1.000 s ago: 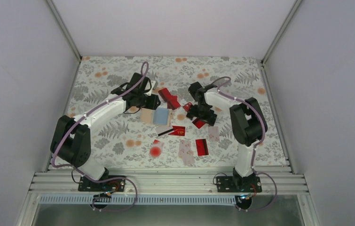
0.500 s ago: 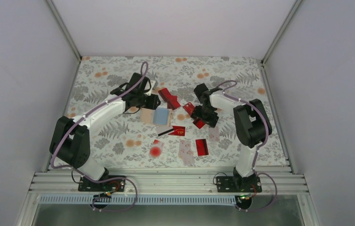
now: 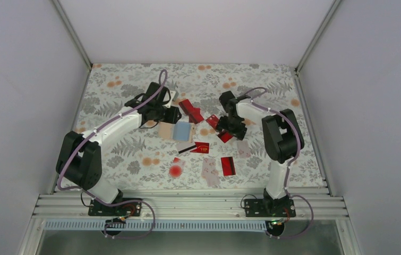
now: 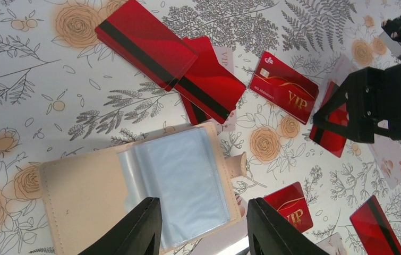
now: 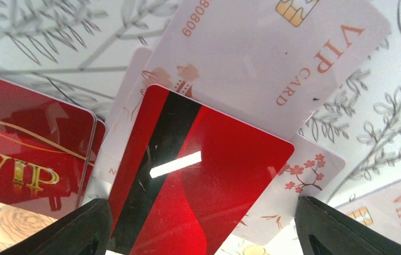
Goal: Put the credit cards into the card holder
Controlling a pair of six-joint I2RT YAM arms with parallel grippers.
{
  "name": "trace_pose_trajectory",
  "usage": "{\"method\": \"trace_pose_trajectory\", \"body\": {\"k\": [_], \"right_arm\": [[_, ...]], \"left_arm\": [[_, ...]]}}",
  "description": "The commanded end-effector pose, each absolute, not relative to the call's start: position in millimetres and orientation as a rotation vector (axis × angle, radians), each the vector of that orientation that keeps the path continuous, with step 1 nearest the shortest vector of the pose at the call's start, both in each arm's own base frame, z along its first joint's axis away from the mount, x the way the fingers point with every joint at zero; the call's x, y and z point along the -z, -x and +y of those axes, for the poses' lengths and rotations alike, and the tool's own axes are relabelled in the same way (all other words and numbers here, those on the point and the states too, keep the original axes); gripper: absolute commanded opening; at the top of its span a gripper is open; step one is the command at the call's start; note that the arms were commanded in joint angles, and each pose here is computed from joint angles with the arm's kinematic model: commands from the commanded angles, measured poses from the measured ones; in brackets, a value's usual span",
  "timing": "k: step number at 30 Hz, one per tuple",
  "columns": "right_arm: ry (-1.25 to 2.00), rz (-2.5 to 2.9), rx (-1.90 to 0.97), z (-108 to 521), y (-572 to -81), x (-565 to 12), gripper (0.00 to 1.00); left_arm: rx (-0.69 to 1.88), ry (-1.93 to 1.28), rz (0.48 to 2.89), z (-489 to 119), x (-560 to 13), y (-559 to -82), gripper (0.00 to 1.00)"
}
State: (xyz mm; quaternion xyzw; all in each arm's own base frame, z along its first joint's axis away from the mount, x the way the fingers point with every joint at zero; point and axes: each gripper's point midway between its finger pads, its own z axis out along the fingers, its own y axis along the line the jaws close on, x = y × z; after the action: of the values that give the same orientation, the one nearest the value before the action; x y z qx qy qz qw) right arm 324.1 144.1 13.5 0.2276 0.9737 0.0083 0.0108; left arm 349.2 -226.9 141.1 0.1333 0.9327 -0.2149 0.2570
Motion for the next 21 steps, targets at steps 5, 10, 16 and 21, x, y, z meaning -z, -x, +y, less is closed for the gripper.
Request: {"method": "trace_pose_trajectory", "body": {"k": [5,10,16,21], "right_arm": [[-0.688,2.987,-0.02,142.7,-348.0,-9.9,0.87],[-0.681,2.988,-0.048,145.7,-347.9,-8.6,0.88],[-0.69,2.955,-0.081,148.5,-355.0,-14.8,0.9],[-0.676,2.979,-0.034,142.6,-347.2,-7.2,0.87]], "left_arm": [[0.598,-0.365,2.501,-225.9,-147.2,-348.5,0.42],[0.592,-0.368,2.502,-225.2,-145.8,-347.5,0.42],[0.59,-0.371,2.502,-224.9,-145.7,-347.6,0.42],[0.579,-0.367,2.505,-223.1,-145.7,-347.4,0.42]]}}
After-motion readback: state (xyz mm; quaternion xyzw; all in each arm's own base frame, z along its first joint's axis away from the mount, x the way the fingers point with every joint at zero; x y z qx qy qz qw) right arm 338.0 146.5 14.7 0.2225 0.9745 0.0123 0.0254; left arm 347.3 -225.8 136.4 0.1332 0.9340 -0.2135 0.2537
